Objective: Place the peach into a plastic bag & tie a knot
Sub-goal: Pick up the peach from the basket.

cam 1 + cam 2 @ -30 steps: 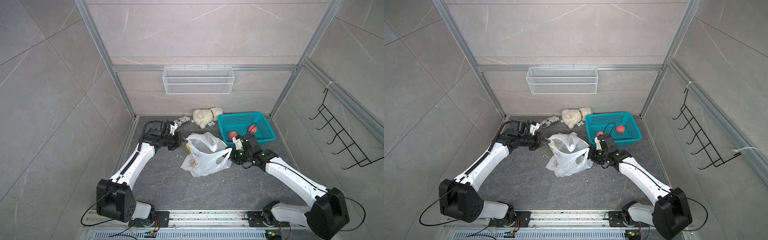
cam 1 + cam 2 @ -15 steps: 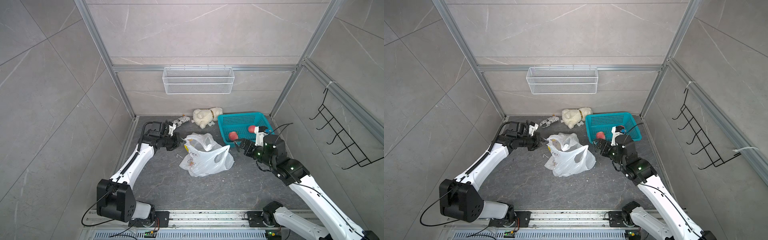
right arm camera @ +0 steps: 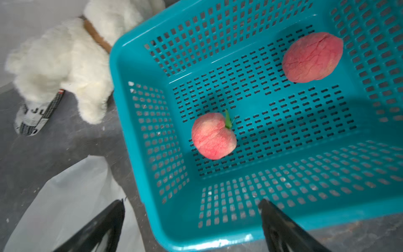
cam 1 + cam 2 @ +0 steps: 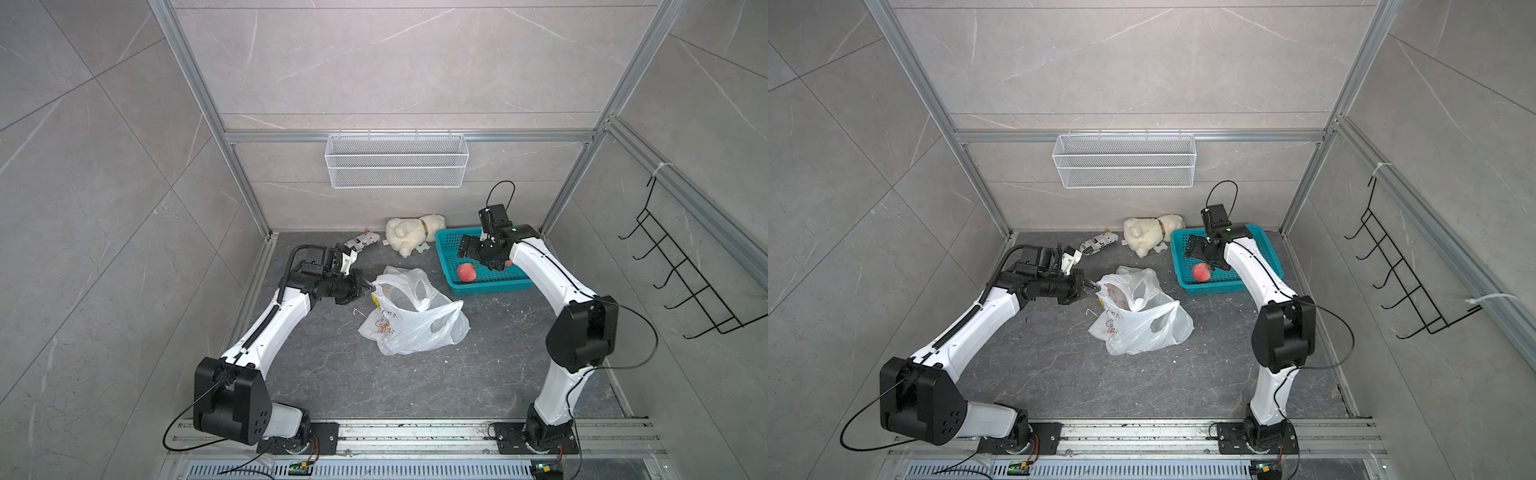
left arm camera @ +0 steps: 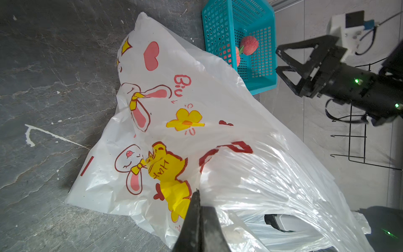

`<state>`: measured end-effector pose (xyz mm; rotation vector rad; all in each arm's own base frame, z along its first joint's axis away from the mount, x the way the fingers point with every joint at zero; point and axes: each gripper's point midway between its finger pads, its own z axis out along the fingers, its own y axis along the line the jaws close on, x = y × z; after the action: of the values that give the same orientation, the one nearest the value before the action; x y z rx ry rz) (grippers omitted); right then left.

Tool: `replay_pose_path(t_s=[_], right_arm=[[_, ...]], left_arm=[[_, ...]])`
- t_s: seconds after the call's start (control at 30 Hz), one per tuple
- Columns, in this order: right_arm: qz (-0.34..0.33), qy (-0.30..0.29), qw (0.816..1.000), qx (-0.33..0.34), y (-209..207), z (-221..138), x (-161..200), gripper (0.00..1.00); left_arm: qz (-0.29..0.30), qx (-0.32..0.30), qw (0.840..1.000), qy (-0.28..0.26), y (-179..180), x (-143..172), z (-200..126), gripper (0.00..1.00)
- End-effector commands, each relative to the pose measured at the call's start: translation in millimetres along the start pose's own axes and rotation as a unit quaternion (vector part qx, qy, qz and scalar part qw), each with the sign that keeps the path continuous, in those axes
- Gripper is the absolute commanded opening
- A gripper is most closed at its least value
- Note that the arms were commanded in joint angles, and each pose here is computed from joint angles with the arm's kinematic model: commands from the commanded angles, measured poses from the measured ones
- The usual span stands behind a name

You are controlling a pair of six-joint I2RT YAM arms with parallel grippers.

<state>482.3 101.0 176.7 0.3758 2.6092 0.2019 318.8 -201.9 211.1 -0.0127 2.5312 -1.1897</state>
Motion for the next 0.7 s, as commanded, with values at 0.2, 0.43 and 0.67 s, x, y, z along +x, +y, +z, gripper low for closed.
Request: replay_pose_path(t_s=[0.2,0.43,0.67], right_arm=[[-0.018,0.065,0.996,0.066,-6.5,55.3,-5.3,0.99],[-0.011,0.082,0.993,0.082,-15.0,81.4,7.6,0.99],[-0.011,0.108,0.992,0.071,-13.9,109.7,16.5,0.98]], left_arm=[[0.024,0.023,0.999,-0.018,-15.6,-0.2,-12.0,0.0],[0.015,0.023,0.999,-0.021,-13.2,-2.5,-12.0,0.0],[0.011,0.027,0.999,-0.02,-13.4,-2.0,-11.0,0.0]])
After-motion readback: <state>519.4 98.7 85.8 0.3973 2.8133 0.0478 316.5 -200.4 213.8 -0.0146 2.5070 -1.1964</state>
